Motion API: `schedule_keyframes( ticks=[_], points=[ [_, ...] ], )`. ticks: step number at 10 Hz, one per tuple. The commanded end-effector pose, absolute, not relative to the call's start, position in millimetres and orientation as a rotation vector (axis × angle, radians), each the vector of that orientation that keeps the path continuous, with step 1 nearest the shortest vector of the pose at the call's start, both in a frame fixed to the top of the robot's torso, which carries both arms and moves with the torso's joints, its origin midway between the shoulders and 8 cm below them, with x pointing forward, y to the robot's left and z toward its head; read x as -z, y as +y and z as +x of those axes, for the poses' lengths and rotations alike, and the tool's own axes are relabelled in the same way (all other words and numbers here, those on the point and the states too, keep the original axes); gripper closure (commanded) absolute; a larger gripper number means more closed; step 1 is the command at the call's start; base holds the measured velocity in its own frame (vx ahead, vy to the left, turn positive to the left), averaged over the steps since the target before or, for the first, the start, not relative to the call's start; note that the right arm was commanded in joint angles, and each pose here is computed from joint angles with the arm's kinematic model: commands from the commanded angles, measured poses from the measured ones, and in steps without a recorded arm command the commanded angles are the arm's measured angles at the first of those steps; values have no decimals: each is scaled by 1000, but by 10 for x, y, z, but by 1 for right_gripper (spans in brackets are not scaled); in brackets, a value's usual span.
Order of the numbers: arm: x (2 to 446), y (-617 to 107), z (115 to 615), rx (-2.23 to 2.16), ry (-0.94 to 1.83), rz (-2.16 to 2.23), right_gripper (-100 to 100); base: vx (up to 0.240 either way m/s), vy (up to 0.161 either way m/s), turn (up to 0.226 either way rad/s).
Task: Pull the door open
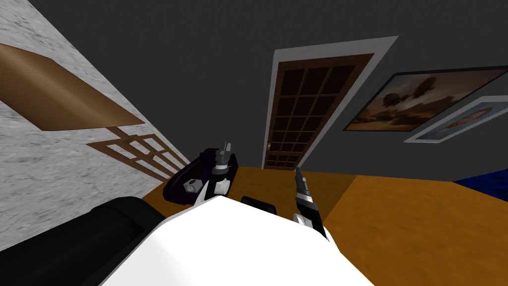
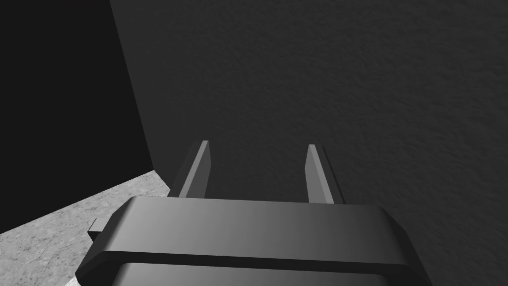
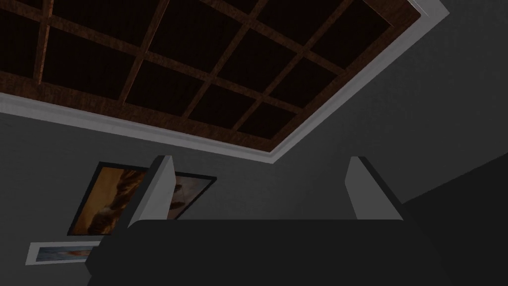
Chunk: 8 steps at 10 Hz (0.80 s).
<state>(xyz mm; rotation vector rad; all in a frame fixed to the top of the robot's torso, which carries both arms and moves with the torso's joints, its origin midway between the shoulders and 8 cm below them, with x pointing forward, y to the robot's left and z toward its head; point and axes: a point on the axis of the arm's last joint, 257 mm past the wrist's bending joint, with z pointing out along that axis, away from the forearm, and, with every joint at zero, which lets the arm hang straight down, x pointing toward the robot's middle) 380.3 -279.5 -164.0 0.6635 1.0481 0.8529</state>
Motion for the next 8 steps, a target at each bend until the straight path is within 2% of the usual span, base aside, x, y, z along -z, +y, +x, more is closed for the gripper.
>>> schedule_keyframes(
  ticks=[1, 8],
  points=[
    [1734, -2794, 3805, -821, 1070, 648, -100, 126, 61, 50],
    [2144, -2746, 3779, -692, 1161, 583, -100, 111, 49, 52]
  ],
)
